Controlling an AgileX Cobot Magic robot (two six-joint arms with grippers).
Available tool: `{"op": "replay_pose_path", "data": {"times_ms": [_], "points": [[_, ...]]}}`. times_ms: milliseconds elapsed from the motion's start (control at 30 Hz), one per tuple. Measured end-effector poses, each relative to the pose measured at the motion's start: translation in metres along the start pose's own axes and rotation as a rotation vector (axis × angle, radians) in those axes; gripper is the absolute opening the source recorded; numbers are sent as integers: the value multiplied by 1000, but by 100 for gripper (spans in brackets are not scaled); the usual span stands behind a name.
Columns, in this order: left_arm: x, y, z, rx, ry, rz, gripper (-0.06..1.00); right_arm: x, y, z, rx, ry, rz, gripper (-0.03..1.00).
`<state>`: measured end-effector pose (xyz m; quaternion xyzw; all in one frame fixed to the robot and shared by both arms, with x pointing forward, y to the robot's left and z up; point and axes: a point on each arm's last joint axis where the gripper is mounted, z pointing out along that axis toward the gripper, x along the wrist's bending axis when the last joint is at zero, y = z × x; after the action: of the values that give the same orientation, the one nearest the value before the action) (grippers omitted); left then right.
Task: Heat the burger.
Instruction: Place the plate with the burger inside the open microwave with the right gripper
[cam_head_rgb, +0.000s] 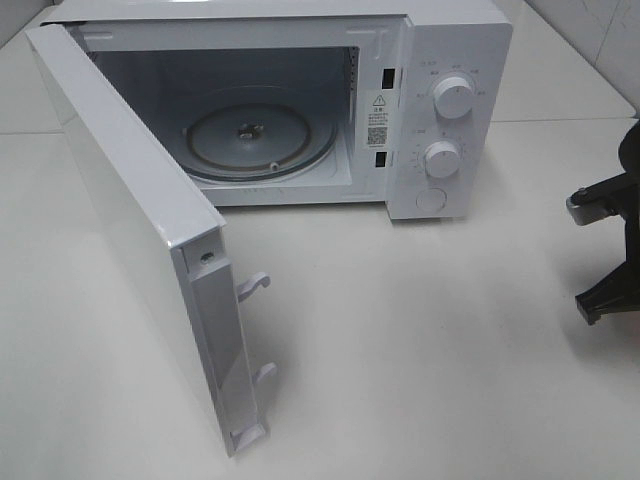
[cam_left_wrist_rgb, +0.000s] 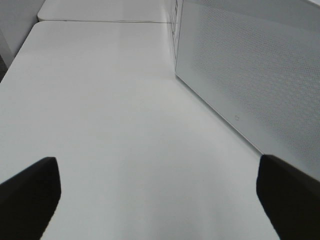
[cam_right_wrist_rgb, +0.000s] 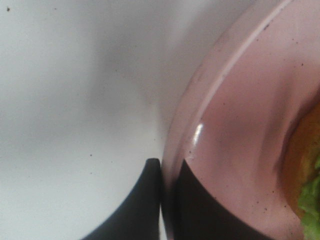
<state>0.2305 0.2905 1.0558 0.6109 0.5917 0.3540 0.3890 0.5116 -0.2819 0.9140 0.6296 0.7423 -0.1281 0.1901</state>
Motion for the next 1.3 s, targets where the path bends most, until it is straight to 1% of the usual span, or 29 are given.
{"op": "replay_pose_path", "data": {"times_ms": [367, 567, 733, 933, 967, 1000, 1067, 1167, 1233, 1300], "points": [[0, 0, 0, 0, 0, 0, 99, 3, -9, -43, -73, -35, -22, 1], [0, 0, 0, 0, 0, 0, 99, 8, -15, -57, -82, -34, -36, 1], [0, 0, 0, 0, 0, 0, 99, 17, -21, -69, -91, -20, -52, 1], [0, 0, 0, 0, 0, 0, 99, 31, -30, -81, -118, -12, -110, 1], [0, 0, 0, 0, 0, 0, 99, 37, -36, -82, -119, -6, -136, 1], [0, 0, 0, 0, 0, 0, 99, 37, -36, -82, -119, -6, -136, 1], [0, 0, 0, 0, 0, 0, 99, 47, -49, -82, -108, 6, -178, 1], [0, 0, 0, 0, 0, 0, 99, 52, -57, -83, -105, 16, -197, 1], [0, 0, 0, 0, 0, 0, 99, 60, -71, -88, -129, 28, -238, 1], [0, 0, 0, 0, 0, 0, 99, 62, -74, -89, -133, 28, -250, 2]]}}
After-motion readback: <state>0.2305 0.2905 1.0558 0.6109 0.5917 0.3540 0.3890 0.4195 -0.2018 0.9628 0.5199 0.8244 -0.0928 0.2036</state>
